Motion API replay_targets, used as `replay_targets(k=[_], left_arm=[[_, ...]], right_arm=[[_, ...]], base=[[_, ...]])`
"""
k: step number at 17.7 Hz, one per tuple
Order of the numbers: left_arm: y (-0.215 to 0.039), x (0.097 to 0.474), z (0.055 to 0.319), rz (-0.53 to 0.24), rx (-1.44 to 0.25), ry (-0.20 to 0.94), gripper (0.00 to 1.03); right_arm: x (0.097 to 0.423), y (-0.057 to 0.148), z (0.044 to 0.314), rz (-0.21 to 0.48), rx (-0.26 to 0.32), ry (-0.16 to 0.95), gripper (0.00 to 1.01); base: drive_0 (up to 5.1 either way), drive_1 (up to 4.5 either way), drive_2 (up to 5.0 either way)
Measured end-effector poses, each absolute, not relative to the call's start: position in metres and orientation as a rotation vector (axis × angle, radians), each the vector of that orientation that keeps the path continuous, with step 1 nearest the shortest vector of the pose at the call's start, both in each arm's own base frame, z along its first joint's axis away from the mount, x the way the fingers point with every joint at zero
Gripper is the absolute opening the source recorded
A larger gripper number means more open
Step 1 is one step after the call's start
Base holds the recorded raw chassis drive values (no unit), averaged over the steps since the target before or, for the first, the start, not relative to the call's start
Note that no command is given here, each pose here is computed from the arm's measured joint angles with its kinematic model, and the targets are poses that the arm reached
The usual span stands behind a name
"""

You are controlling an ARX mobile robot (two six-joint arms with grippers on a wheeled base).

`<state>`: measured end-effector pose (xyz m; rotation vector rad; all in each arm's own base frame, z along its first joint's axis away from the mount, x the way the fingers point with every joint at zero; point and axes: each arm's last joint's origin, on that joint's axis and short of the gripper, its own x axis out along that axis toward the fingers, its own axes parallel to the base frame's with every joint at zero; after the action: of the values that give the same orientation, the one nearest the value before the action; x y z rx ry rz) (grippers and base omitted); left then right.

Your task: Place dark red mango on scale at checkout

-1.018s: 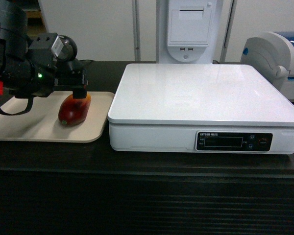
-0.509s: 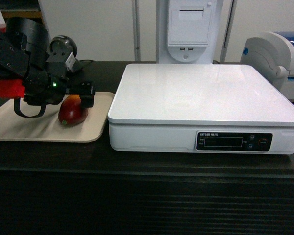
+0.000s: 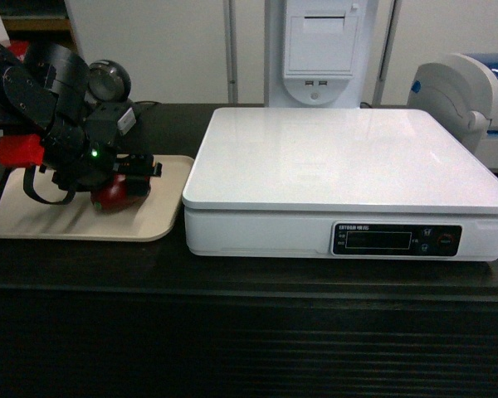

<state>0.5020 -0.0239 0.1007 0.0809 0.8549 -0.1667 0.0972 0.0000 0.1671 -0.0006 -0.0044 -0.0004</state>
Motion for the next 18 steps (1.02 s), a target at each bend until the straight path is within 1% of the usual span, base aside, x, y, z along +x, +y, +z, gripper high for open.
replay_targets(k=[1,4,5,6,7,9,10,11,12,14,15,16,18], left_arm=[[-0.025,0.502,0.101,-0.170,0.087,0.848,0.60],[-0.030,0.492,0.108,-0.184,0.100,0.828,0.59],[-0.032,0.488,0.119,-0.187,0.103,0.791,0.59],[-0.037,0.483,0.137,-0.198,0.109,0.737,0.59],[-0.049,0.476,0.163,-0.229,0.111,0.657,0.59],[-0.083,0.459,0.213,-0.311,0.115,0.507,0.59],[-0.104,0.451,0.231,-0.370,0.116,0.441,0.59],[-0.130,0.442,0.244,-0.434,0.102,0.401,0.59],[-0.156,0.433,0.247,-0.507,0.080,0.395,0.59],[-0.202,0.421,0.247,-0.602,0.077,0.405,0.59],[-0.221,0.420,0.248,-0.640,0.084,0.400,0.59],[-0.240,0.420,0.249,-0.668,0.092,0.402,0.59],[-0.267,0.427,0.236,-0.695,0.104,0.441,0.59]], right_arm=[[0.097,0.000,0.167,0.000,-0.001,-0.004,0.98],[0.097,0.000,0.167,0.000,-0.001,-0.004,0.98],[0.097,0.000,0.167,0.000,-0.001,-0.005,0.98],[0.097,0.000,0.167,0.000,-0.001,-0.004,0.98],[0.097,0.000,0.167,0.000,-0.001,-0.004,0.98],[0.097,0.000,0.167,0.000,-0.001,-0.004,0.98],[0.097,0.000,0.167,0.000,-0.001,-0.004,0.98],[0.097,0.000,0.167,0.000,-0.001,-0.004,0.98],[0.097,0.000,0.167,0.000,-0.001,-0.004,0.98],[0.097,0.000,0.167,0.000,-0.001,-0.004,0.98],[0.097,0.000,0.167,0.000,-0.001,-0.004,0.98],[0.097,0.000,0.167,0.000,-0.001,-0.004,0.98],[0.097,0.000,0.167,0.000,-0.001,-0.004,0.98]], base=[[0.0,0.00,0.0],[0.0,0.00,0.0],[0.0,0.00,0.0],[0.0,0.00,0.0],[0.0,0.00,0.0],[0.0,0.00,0.0],[0.0,0.00,0.0],[0.0,0.00,0.0],[0.0,0.00,0.0],[0.0,0.00,0.0],[0.0,0.00,0.0],[0.0,0.00,0.0],[0.0,0.00,0.0]])
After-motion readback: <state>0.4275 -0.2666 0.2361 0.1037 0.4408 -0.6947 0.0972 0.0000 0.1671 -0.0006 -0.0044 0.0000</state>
